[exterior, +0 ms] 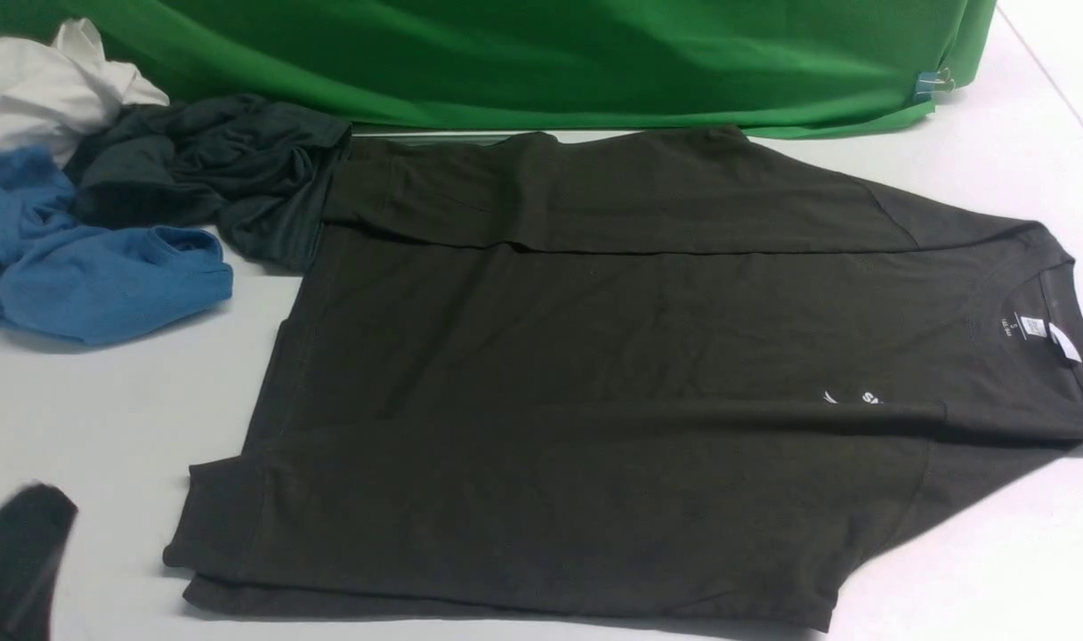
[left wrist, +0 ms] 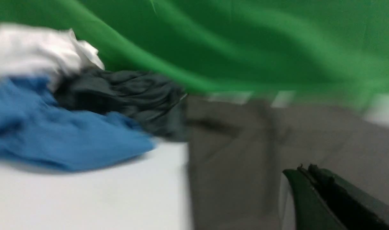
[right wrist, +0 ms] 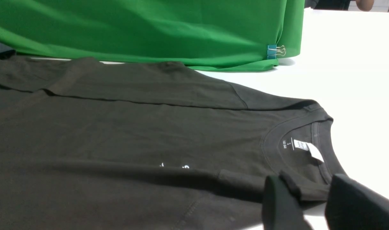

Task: Fold a long-sleeved shirt on a white desktop.
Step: 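Grasp the left edge of the dark T-shirt lying flat on the table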

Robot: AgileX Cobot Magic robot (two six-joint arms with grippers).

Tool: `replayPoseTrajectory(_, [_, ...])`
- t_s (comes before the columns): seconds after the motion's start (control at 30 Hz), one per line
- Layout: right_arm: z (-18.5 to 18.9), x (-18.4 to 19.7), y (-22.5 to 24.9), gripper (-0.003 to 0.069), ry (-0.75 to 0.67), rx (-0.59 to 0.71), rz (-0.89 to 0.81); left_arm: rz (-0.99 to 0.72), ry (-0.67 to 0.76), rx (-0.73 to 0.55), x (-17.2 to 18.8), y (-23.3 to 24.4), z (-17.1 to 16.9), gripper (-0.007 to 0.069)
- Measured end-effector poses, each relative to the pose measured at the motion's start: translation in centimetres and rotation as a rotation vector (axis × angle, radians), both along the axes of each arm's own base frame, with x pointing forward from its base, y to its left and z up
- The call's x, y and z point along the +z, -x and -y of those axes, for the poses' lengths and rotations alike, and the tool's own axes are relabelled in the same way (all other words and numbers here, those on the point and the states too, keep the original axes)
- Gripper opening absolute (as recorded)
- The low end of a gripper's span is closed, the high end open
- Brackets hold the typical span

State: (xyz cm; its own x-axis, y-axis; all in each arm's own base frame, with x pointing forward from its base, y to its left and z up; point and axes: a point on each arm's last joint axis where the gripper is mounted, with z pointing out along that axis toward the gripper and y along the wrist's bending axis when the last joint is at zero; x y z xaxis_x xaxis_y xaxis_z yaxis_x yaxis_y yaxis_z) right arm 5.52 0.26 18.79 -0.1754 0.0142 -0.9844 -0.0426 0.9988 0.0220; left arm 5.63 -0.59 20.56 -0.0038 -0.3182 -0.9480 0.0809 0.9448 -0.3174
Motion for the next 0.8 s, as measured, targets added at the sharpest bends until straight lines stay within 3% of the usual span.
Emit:
replayPoseTrajectory(0.1, [0.0,0.0,0.0,0.0242,0.0,0.0,0.0,0.07,0.184,0.051,0.7,0.0,-0.6,0.002])
replayPoseTrajectory(0.2, [0.0,0.0,0.0,0.0242,0.0,0.0,0.001,0.097,0.237,0.073,1.0,0.0,-0.8,0.002])
replayPoseTrajectory(0.3, [0.0,0.0,0.0,0.0242,0.0,0.0,0.001,0.06,0.247,-0.015,2.2,0.3,0.0,0.002])
replayPoseTrajectory(0.53, [0.0,0.0,0.0,0.0242,0.0,0.0,0.001,-0.17,-0.058,-0.342,8.6,0.1,3.0,0.002])
replayPoseTrajectory(0.7, [0.0,0.0,0.0,0.0242,0.0,0.0,0.001,-0.489,-0.277,-0.52,9.9,-3.9,3.9,0.002])
replayPoseTrajectory(0.8, [0.0,0.0,0.0,0.0242,0.0,0.0,0.001,-0.597,-0.326,-0.544,9.8,-6.1,3.8,0.002])
